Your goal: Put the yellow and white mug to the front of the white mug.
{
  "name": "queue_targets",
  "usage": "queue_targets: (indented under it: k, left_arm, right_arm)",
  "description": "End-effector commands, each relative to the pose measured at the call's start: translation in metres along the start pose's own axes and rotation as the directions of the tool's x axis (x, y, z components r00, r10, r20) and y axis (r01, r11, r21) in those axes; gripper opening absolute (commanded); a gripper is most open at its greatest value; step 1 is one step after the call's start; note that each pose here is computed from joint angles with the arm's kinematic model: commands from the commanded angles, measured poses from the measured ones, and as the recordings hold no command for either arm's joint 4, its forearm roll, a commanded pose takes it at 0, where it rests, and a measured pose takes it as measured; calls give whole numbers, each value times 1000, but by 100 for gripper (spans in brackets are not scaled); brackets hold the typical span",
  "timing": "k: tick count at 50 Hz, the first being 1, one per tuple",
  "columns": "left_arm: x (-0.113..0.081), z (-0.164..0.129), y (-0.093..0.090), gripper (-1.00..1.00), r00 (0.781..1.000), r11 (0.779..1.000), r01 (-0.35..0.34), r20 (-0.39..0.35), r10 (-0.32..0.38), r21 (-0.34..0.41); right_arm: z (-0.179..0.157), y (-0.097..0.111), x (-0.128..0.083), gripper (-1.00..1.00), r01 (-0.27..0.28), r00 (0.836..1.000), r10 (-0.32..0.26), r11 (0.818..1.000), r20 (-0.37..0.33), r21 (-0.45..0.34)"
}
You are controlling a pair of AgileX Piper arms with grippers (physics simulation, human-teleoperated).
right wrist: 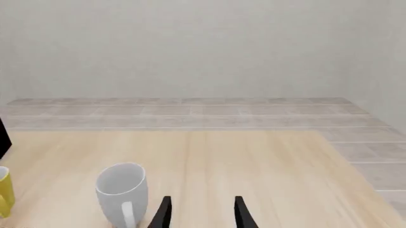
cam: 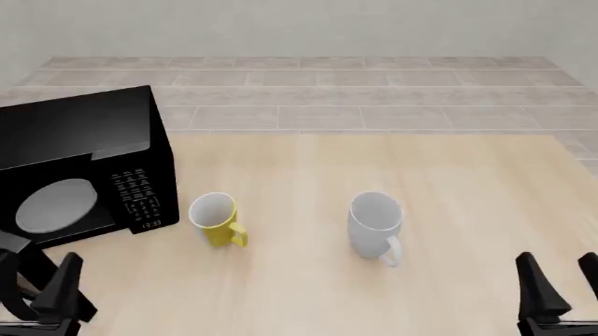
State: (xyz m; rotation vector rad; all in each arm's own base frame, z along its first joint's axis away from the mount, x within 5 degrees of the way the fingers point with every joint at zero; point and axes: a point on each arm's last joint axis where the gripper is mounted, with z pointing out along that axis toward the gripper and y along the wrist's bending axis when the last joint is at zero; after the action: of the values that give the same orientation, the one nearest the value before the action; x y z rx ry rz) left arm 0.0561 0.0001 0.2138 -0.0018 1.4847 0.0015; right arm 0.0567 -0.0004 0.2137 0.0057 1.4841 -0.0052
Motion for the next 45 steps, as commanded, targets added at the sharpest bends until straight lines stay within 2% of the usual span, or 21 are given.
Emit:
queue_targets:
  k: [1,15,16,17,29,30,32,34,35,38,42,45]
  left_arm:
    - [1,0,0,100,1000,1000,0,-2,0,2]
    - [1,0,0,100,1000,1000,1,-2,-1,2]
    - [1,0,0,100,1000,1000,1,-2,-1,2]
    - [1,0,0,100,1000,1000,1,-4,-1,2]
    - [1,0,0,100,1000,1000,1,-5,-1,2]
    - [1,0,0,100,1000,1000,1,-5,-1,2]
    - [1,0,0,100,1000,1000,0,-3,0,2]
    - [1,0,0,100,1000,1000,-3,-1,3,2]
    - [1,0,0,100,1000,1000,-2,-3,2,2]
    - [1,0,0,100,1000,1000,-1,-4,1,2]
    - [1,0,0,100,1000,1000,-2,-3,2,2]
    - [1,0,0,100,1000,1000,-1,-4,1,2]
  right_arm:
    - [0,0,0,100,0,1000,0,1000,-1,-7]
    - [0,0,0,100,1,1000,-1,1000,-1,-7]
    - [1,-1,-12,100,-35,991,33,999,130,14]
    - [0,0,0,100,1,1000,-1,1000,-1,-7]
    - [0,0,0,100,0,1000,0,1000,-2,-8]
    - [0,2,0,100,-3,1000,3,999,-3,-35]
    - [-1,2,-7,100,-44,998,46,998,52,-35]
    - [-2,4,-21,100,-42,998,46,996,53,-73]
    - [1,7,-36,100,-51,997,57,991,46,-122]
    - [23,15,-48,100,-41,999,34,980,-36,-196]
    - [44,25,-71,100,-24,997,6,966,-71,-259]
    - [56,33,-79,100,-31,994,-2,954,-110,-298]
